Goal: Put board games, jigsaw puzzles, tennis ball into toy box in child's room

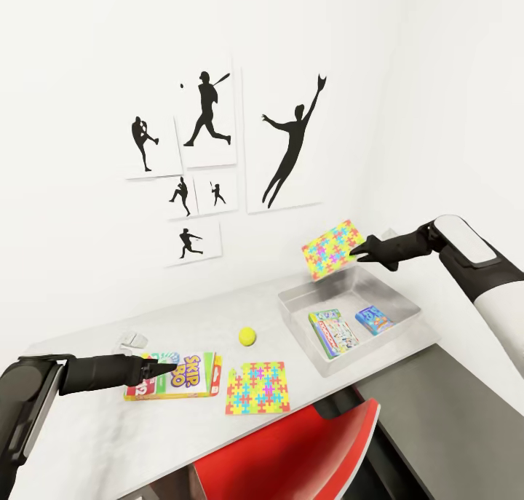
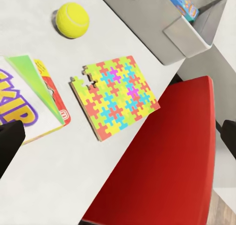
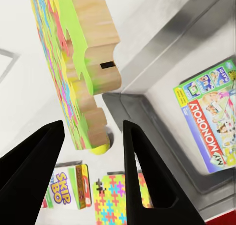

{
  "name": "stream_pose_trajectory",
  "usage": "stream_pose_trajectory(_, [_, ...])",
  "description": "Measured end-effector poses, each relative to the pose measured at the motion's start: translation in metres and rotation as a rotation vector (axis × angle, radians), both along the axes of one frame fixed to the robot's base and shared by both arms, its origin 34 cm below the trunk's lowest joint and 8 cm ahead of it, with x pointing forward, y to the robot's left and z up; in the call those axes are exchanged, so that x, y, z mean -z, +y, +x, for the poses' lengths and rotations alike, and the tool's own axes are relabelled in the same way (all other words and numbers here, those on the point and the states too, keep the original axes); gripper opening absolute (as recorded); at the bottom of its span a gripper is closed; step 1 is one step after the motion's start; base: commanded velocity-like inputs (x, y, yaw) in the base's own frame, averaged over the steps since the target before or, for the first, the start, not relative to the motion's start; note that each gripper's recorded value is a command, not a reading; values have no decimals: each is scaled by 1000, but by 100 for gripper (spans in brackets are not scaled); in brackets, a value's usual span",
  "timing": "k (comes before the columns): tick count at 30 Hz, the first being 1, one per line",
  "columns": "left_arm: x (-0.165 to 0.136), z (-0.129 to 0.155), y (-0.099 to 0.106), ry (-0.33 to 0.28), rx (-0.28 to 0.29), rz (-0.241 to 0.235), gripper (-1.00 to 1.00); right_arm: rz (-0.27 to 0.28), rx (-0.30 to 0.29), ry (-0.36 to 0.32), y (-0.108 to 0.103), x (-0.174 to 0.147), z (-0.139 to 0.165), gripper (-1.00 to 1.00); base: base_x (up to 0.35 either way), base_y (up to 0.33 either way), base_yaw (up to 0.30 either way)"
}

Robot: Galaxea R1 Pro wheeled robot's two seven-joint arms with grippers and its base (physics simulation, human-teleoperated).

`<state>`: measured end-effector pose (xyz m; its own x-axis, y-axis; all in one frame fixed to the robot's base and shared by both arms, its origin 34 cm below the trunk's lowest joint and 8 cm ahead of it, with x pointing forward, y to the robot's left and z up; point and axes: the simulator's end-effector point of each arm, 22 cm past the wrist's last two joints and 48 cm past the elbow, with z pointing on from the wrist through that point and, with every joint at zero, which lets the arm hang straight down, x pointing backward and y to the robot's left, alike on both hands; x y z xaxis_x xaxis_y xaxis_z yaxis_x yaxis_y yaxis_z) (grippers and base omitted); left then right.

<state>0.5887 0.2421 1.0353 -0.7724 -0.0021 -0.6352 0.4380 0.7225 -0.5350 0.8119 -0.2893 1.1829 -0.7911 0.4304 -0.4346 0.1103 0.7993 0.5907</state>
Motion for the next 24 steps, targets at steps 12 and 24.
stream_pose_trajectory(12, [-10, -9, -13, 1, 57, -61, 100, -44, 11, 63, -12, 27, -7, -100, 0, 0, 0])
stream_pose_trajectory(24, [-12, -8, -7, -3, 48, -64, 100, -56, -17, 69, -5, 34, -10, -100, 0, 0, 0])
